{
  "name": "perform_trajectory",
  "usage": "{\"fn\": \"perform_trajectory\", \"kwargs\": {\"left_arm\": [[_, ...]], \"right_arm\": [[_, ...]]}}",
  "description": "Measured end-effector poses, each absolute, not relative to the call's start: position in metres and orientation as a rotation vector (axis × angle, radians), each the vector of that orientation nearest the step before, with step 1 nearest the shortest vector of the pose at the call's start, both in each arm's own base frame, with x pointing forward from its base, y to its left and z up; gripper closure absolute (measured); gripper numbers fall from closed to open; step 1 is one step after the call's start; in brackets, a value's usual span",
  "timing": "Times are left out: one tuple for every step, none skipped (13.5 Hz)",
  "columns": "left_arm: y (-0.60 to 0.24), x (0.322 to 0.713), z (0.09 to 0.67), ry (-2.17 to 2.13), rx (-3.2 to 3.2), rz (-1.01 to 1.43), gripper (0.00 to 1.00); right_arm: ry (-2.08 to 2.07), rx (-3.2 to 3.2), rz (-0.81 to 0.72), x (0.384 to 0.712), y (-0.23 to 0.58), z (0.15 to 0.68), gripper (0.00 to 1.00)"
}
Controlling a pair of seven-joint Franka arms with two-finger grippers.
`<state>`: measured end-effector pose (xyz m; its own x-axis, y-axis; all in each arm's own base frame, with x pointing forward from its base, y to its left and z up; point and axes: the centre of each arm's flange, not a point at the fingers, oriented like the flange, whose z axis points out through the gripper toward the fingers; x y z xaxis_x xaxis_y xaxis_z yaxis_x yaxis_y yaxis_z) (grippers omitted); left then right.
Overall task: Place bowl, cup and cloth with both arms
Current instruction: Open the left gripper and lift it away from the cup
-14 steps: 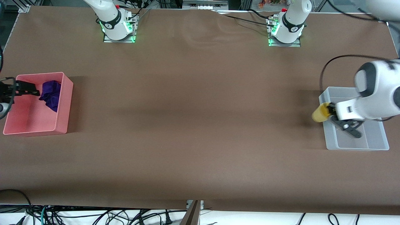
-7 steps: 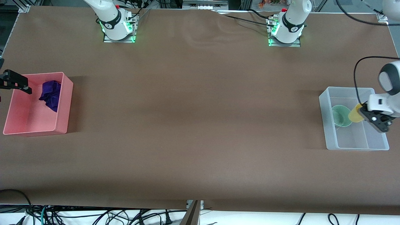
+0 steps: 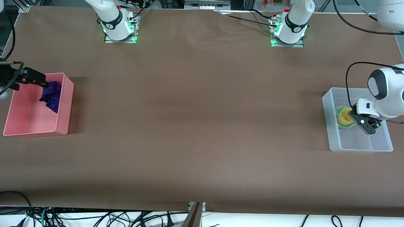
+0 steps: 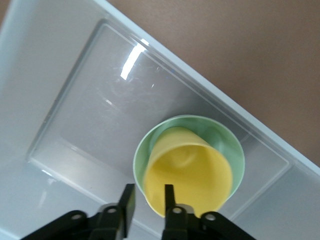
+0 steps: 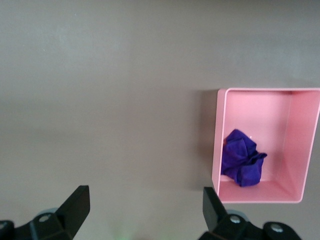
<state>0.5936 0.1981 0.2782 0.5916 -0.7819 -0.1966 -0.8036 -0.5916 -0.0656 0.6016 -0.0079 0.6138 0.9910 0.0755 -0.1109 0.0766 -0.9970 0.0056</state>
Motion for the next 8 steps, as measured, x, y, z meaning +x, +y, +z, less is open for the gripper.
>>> {"fn": "perform_trajectory", "kwargs": {"left_arm": [[0.197, 0.596, 0.291, 1.286, -2.701, 0.180, 0.52], [0.195, 0.596, 0.309, 1.187, -2.785, 0.118, 0.43], [0.191, 0.594, 0.332, 1.060, -2.898, 0.057, 0.31], [0.186, 0.589, 0.358, 0.925, -3.000, 0.013, 0.22], [0.177, 0.583, 0.384, 0.787, -3.079, 0.001, 0.11], [0.163, 0.575, 0.408, 0.646, -3.138, 0.028, 0.01], [0.144, 0.568, 0.427, 0.500, -3.186, 0.075, 0.00], [0.119, 0.562, 0.444, 0.364, -3.210, 0.135, 0.00]], "right_arm": [[0.113, 3.120, -0.210, 0.599, -0.009, 0.612, 0.00], [0.108, 3.110, -0.233, 0.597, -0.010, 0.611, 0.00], [0.104, 3.098, -0.238, 0.596, -0.012, 0.611, 0.00], [0.102, 3.092, -0.240, 0.596, -0.013, 0.611, 0.00], [0.099, 3.087, -0.246, 0.595, -0.014, 0.611, 0.00], [0.092, 3.085, -0.252, 0.595, -0.016, 0.611, 0.00], [0.082, 3.085, -0.254, 0.594, -0.021, 0.612, 0.00], [0.077, 3.086, -0.255, 0.592, -0.027, 0.614, 0.00]]}}
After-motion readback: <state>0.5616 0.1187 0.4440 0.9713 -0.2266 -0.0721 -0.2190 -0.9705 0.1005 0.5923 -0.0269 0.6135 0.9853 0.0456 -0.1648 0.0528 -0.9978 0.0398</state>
